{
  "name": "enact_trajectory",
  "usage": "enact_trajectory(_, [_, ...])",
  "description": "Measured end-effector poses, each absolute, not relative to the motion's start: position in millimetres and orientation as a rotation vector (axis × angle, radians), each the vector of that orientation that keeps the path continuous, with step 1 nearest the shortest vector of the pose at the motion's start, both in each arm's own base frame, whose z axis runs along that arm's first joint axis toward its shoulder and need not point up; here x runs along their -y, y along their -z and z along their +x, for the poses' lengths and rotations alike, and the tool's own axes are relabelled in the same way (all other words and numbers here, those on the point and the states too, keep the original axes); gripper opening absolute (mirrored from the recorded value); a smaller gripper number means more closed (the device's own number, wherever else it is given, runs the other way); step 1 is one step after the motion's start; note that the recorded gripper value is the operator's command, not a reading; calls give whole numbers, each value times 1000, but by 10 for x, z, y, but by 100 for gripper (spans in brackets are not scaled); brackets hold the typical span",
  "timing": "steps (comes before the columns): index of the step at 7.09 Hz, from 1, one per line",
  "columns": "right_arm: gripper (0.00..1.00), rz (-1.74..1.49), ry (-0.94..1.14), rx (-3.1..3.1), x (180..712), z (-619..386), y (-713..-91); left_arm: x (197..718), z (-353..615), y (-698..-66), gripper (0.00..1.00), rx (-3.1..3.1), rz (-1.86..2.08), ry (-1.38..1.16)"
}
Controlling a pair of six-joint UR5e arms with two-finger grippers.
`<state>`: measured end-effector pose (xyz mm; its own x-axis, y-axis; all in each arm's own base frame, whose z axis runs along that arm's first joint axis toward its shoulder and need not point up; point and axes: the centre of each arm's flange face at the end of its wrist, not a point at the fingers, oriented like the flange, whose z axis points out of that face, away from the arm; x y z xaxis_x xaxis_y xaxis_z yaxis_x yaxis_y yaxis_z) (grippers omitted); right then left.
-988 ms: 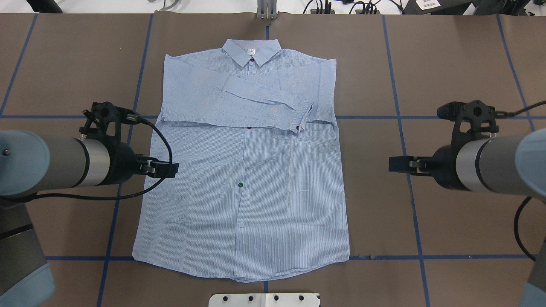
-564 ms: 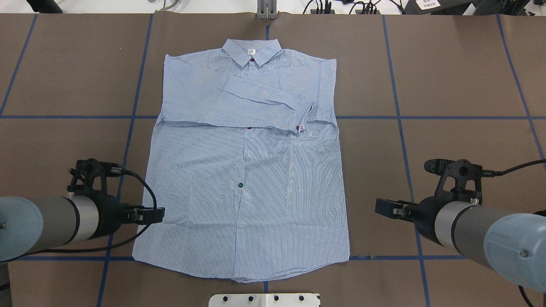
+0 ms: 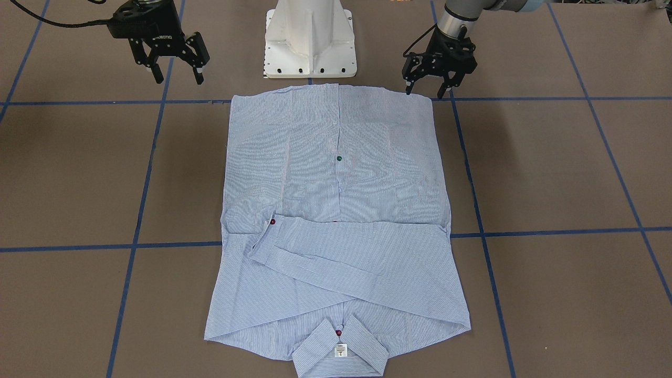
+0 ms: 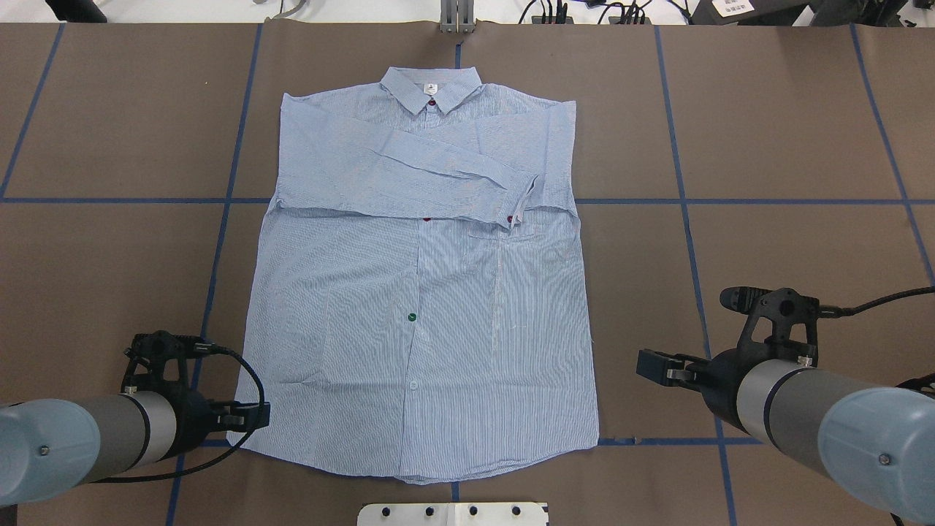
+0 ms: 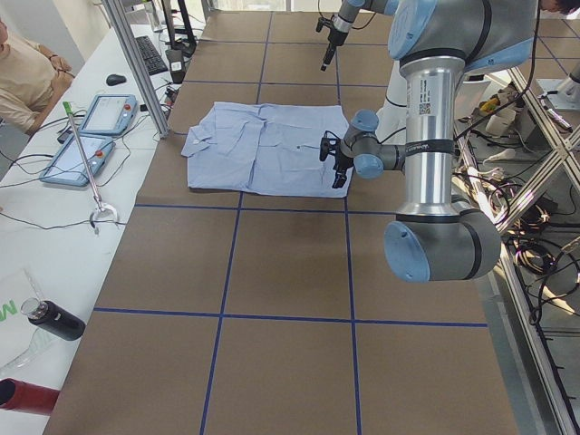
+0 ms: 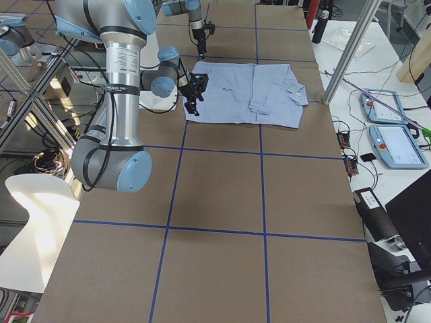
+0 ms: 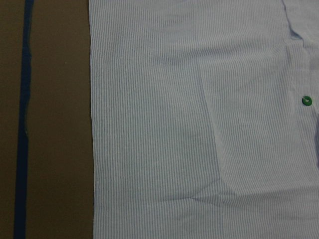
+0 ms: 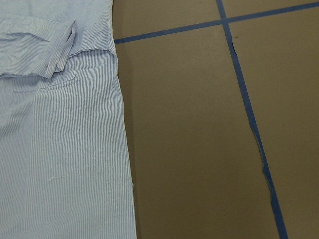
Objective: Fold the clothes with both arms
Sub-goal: 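Lower both grippers to the hem corners nearest the robot and grasp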
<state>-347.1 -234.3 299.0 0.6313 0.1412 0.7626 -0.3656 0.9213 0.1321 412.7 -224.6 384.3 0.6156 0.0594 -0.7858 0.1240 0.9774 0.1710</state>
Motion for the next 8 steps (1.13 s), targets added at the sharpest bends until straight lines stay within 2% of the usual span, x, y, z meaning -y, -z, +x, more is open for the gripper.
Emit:
enact_trajectory(1, [100,287,-294,840,2341,-3475,-2992,2206,4205,-3968,87,-887,202,38])
enact_trajectory(3, [100,287,-294,840,2339,-3477,-2993,2064,4327,-4060,66,-876,174,31])
enact_trajectory(8, [100,298,-291,839,2318,-3495,-2994,1961,4379,-4104,64,-869,146,22])
